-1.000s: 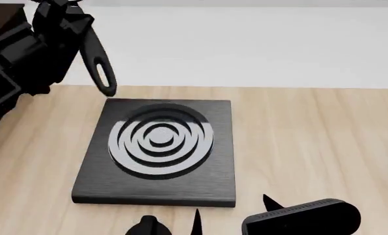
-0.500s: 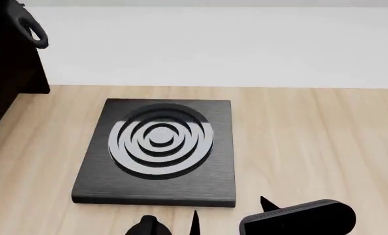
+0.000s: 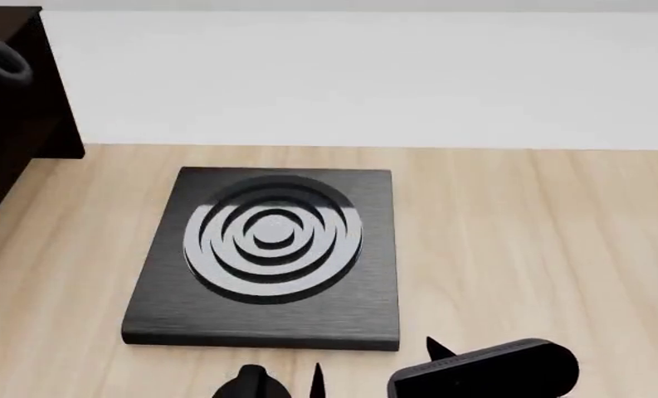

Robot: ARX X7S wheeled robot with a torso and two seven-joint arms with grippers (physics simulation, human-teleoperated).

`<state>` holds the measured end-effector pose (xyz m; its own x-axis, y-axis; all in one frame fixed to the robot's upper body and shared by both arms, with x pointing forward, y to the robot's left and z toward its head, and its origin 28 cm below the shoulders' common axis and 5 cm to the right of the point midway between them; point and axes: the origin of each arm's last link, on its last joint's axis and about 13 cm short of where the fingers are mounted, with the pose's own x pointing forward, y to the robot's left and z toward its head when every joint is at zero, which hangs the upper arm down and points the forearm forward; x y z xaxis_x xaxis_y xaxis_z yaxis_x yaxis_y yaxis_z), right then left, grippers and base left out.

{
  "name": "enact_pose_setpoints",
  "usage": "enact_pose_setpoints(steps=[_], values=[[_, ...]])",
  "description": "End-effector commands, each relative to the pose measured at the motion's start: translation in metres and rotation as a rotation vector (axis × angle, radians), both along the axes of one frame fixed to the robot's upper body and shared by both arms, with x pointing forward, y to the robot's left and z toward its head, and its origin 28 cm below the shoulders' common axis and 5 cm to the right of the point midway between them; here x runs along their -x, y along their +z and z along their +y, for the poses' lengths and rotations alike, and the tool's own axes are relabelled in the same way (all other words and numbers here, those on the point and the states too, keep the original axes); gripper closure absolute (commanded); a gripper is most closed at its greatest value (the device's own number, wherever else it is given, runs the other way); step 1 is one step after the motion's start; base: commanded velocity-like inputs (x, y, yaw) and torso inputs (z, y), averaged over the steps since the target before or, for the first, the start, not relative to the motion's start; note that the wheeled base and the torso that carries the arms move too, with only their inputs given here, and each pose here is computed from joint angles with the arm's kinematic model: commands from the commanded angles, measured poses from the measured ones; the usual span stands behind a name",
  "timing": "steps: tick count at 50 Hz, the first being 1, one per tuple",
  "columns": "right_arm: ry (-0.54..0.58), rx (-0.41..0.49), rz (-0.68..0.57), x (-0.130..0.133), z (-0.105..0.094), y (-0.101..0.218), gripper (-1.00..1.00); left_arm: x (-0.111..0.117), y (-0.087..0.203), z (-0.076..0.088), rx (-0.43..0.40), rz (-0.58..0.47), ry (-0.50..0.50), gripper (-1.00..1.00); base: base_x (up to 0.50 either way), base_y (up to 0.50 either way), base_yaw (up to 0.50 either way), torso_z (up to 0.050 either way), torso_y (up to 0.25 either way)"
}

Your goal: Put the frying pan on the cabinet shelf.

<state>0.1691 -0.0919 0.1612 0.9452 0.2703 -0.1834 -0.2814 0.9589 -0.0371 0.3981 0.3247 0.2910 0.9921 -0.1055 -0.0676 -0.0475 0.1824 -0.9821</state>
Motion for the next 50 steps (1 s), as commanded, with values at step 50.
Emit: enact_pose_setpoints(steps=[50], values=[[0.023, 0.021, 0.031, -0.002, 0.005, -0.009, -1.0, 0.023, -0.048, 0.025, 0.224, 0.029, 0.098, 1.0, 0.0, 0.0, 0.0, 0.0, 0.002]])
